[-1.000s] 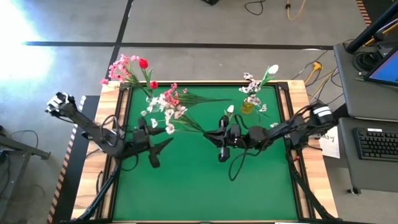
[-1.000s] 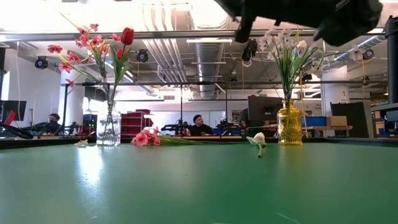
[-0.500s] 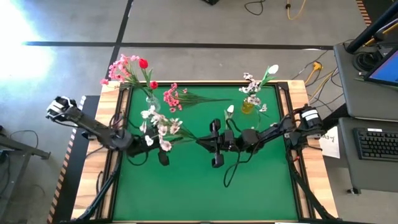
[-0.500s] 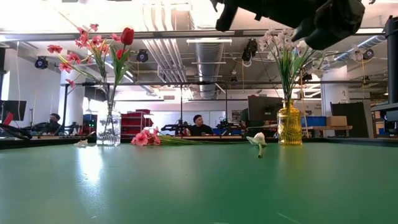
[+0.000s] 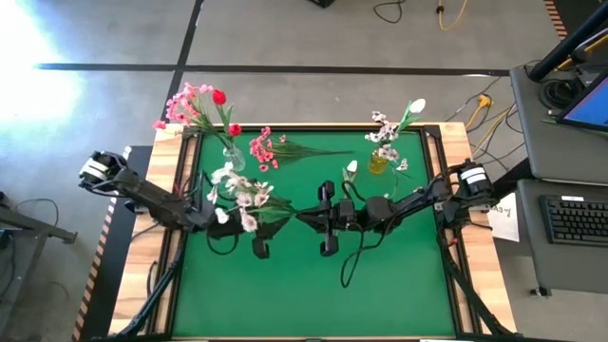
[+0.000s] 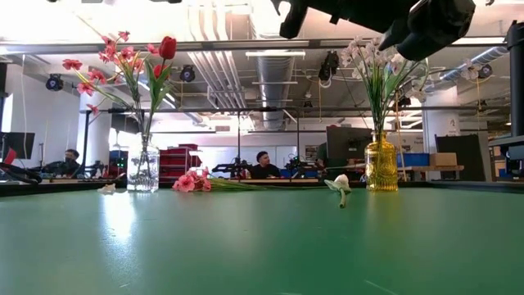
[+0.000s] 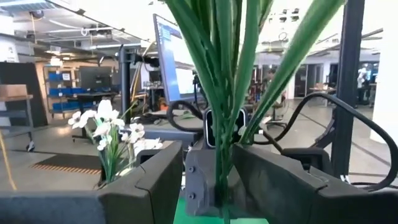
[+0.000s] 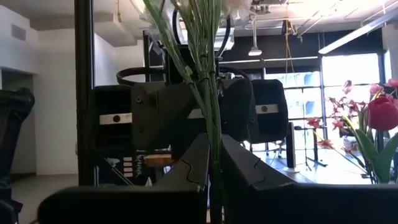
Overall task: Sort flowers into vase by color
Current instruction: Put the white flowers into the yellow vase
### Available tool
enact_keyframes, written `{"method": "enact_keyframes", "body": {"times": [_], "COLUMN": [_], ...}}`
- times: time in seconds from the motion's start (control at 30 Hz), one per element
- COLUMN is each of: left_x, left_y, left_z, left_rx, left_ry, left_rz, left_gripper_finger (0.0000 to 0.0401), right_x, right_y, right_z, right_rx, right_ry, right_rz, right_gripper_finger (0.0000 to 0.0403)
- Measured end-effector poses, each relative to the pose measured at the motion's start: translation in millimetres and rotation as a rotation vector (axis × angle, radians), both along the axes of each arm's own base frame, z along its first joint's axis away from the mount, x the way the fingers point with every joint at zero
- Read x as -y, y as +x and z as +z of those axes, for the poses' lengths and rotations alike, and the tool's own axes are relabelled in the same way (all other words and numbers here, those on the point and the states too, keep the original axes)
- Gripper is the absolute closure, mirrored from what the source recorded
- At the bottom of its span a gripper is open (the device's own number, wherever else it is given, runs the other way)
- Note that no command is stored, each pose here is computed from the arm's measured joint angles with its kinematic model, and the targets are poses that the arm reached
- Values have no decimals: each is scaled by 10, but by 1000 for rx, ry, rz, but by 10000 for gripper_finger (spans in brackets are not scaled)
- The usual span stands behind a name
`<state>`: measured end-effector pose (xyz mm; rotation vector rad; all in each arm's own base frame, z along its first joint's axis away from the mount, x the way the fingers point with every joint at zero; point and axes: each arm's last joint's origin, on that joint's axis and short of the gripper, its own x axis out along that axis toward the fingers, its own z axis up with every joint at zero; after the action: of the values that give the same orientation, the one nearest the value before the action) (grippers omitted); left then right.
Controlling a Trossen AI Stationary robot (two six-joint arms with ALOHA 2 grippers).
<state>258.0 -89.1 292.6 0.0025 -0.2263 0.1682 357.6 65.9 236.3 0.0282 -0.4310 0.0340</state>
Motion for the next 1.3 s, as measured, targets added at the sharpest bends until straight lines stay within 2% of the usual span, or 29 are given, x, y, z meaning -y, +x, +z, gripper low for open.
{"method": "enact_keyframes", "body": {"times": [0.17, 0.33, 0.6, 0.83, 0.97, 1.13, 1.17, 1.3], "left_x": [-5, -17, -17, -25, -48, -50, -50, -62], "left_y": [42, 105, 111, 111, 113, 114, 114, 108], "left_z": [-33, -83, -83, -84, -83, -86, -88, -101], "left_rx": [6, 1, 3, 1, -4, -10, -11, -41], "left_ry": [2, 27, 40, 36, 36, 47, 49, 52], "left_rz": [-5, -77, -109, -92, -43, -33, -33, 4], "left_gripper_finger": [220, 220, 220, 222, 261, 377, 388, 386], "right_x": [0, 14, 17, 17, 17, 17, 16, 26], "right_y": [13, 32, 55, 58, 60, 59, 59, 70], "right_z": [5, 22, 38, 32, 26, 26, 26, -1], "right_rx": [-7, -9, -17, -24, -30, -30, -30, -64], "right_ry": [-8, -15, -15, -16, -17, -17, -14, 6], "right_rz": [-10, -22, -20, -22, -23, -21, -21, -56], "right_gripper_finger": [387, 387, 387, 387, 375, 337, 328, 288]}}
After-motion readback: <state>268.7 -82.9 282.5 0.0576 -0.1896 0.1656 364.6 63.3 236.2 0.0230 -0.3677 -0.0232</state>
